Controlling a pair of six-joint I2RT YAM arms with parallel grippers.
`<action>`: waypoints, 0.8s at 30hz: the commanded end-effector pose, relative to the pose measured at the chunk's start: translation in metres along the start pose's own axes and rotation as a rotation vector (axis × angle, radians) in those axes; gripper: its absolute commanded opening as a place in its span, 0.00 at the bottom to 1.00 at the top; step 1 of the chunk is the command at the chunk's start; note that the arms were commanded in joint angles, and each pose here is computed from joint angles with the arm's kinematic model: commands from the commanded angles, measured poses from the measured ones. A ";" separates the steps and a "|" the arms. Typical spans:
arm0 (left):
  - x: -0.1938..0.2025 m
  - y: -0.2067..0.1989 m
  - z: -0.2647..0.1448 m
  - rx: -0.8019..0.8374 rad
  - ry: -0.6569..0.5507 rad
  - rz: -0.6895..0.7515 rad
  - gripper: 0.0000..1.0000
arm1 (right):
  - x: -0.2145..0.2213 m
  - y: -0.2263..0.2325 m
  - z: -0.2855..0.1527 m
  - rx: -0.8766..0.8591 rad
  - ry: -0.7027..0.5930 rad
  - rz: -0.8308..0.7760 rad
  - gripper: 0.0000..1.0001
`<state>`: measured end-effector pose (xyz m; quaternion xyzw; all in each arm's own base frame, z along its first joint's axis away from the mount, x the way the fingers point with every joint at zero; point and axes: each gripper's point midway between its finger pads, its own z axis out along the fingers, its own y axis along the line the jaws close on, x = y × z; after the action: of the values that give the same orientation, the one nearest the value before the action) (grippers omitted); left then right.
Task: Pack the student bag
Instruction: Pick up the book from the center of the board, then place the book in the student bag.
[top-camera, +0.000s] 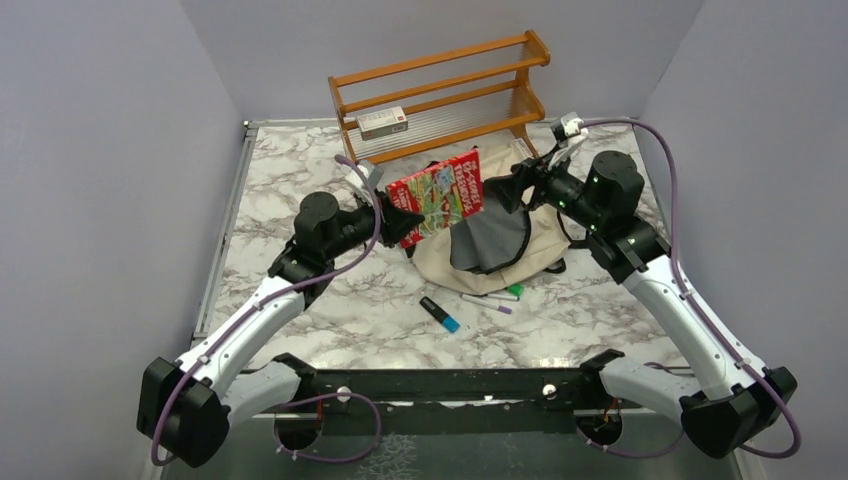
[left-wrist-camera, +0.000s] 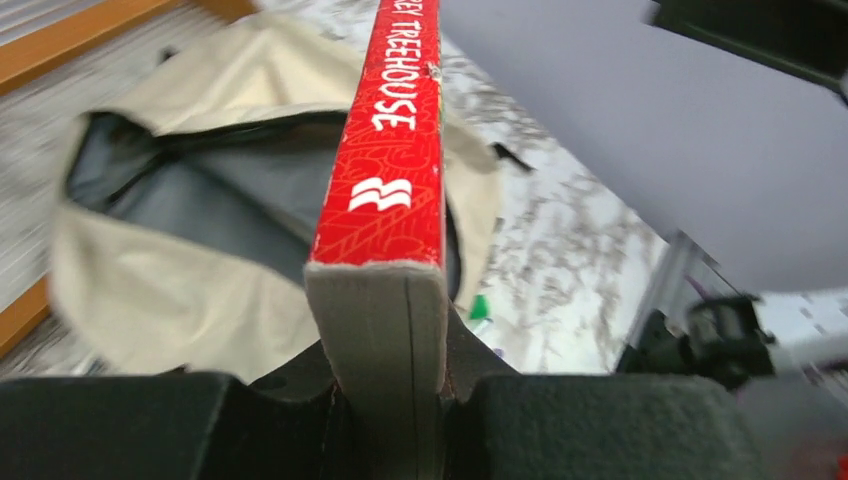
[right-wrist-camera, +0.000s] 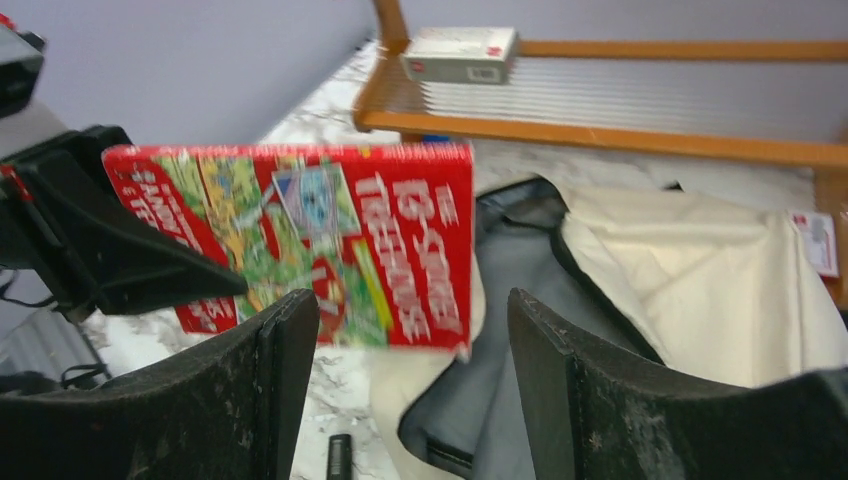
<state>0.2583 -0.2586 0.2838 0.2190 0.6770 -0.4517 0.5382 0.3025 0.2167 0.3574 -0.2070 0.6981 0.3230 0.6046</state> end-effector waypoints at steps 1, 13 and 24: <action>-0.031 0.065 -0.011 -0.344 -0.055 -0.114 0.00 | 0.027 -0.040 0.004 0.205 0.138 0.024 0.72; -0.024 0.120 -0.046 -0.703 0.030 -0.239 0.00 | 0.168 -0.075 0.060 0.343 0.623 -0.010 0.63; -0.008 0.113 -0.035 -0.632 0.038 -0.328 0.00 | 0.229 -0.103 0.089 0.486 0.795 -0.176 0.74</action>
<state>0.3259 -0.1628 0.2275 -0.0578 0.8440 -0.2598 0.4656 0.3789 0.2417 0.1170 -0.2203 0.9108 0.0728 0.3415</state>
